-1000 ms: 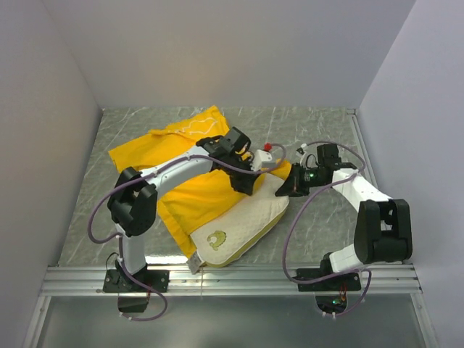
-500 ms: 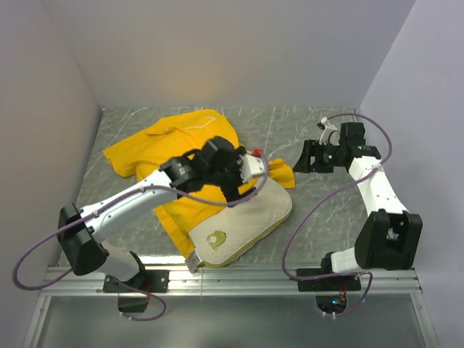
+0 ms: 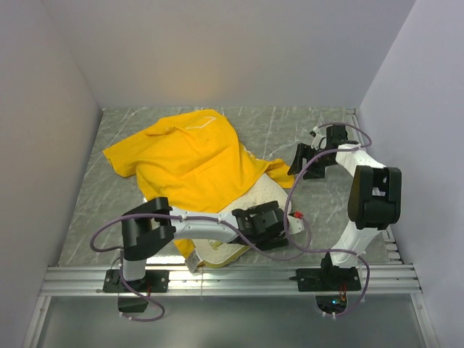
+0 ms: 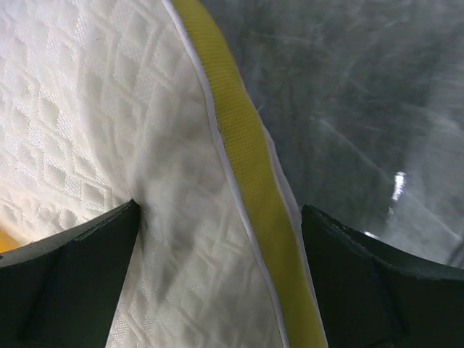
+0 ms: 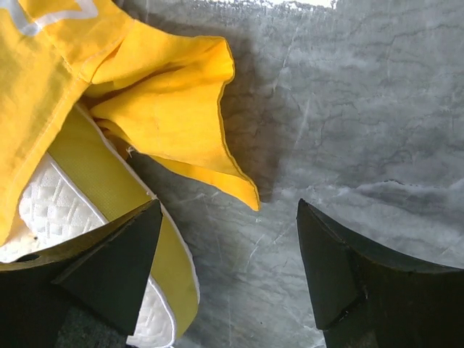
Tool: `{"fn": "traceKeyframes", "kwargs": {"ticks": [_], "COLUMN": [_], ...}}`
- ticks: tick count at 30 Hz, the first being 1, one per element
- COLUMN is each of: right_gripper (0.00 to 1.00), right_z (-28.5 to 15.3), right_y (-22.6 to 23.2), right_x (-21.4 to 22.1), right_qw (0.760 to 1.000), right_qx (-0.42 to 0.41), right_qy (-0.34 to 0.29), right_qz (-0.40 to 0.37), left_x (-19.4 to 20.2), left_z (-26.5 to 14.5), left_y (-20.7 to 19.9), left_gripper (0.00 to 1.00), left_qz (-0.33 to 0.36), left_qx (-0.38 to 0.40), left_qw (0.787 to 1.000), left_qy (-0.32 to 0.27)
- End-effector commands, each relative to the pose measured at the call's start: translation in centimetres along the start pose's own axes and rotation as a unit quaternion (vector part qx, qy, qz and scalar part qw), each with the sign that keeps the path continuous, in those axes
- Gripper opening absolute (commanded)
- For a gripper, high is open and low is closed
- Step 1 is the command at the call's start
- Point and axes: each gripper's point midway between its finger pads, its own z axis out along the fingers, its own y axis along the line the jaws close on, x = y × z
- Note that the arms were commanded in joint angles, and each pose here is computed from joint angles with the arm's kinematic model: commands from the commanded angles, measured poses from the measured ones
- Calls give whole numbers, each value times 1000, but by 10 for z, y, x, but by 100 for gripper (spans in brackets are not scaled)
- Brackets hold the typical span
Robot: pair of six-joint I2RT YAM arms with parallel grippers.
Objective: Put the pillow into the pillowcase
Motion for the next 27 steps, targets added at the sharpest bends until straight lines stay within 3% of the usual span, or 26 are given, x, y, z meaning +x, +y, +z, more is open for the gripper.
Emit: {"fn": "traceKeyframes", "kwargs": {"ticks": [1, 3, 4, 5, 6, 7, 11, 16, 22, 27], "right_gripper": [82, 82, 83, 83, 82, 83, 83, 84, 85, 84], "right_z": [-5, -4, -2, -2, -2, -3, -1, 10, 39, 66], "right_y": [10, 11, 10, 11, 10, 12, 18, 32, 77, 71], "right_x": [-21, -19, -17, -15, -14, -13, -6, 1, 17, 15], "right_qw": [999, 999, 999, 999, 999, 999, 998, 996, 991, 996], "right_qx": [-17, -20, -22, -23, -23, -27, -48, -77, -117, -81], "right_qy": [-35, -30, -26, -21, -19, -18, -17, -14, 26, 34], "right_qz": [-21, -22, -22, -21, -22, -23, -26, -35, -57, -20], "left_x": [20, 41, 47, 55, 57, 50, 14, -14, -22, -26], "left_z": [14, 21, 24, 23, 21, 13, -40, -106, -132, -139], "left_y": [20, 12, 10, 8, 6, 14, 47, 72, 92, 115], "left_gripper": [99, 95, 82, 64, 20, 0, 0, 0, 0, 0], "left_qz": [-14, 3, 5, 3, -7, -34, -121, -131, -170, -216], "left_qx": [-81, -65, -55, -43, -27, 0, 72, 115, 131, 132], "left_qw": [996, 997, 997, 997, 997, 998, 989, 975, 962, 949], "left_qy": [21, 46, 54, 67, 68, 54, -42, -141, -171, -185]}}
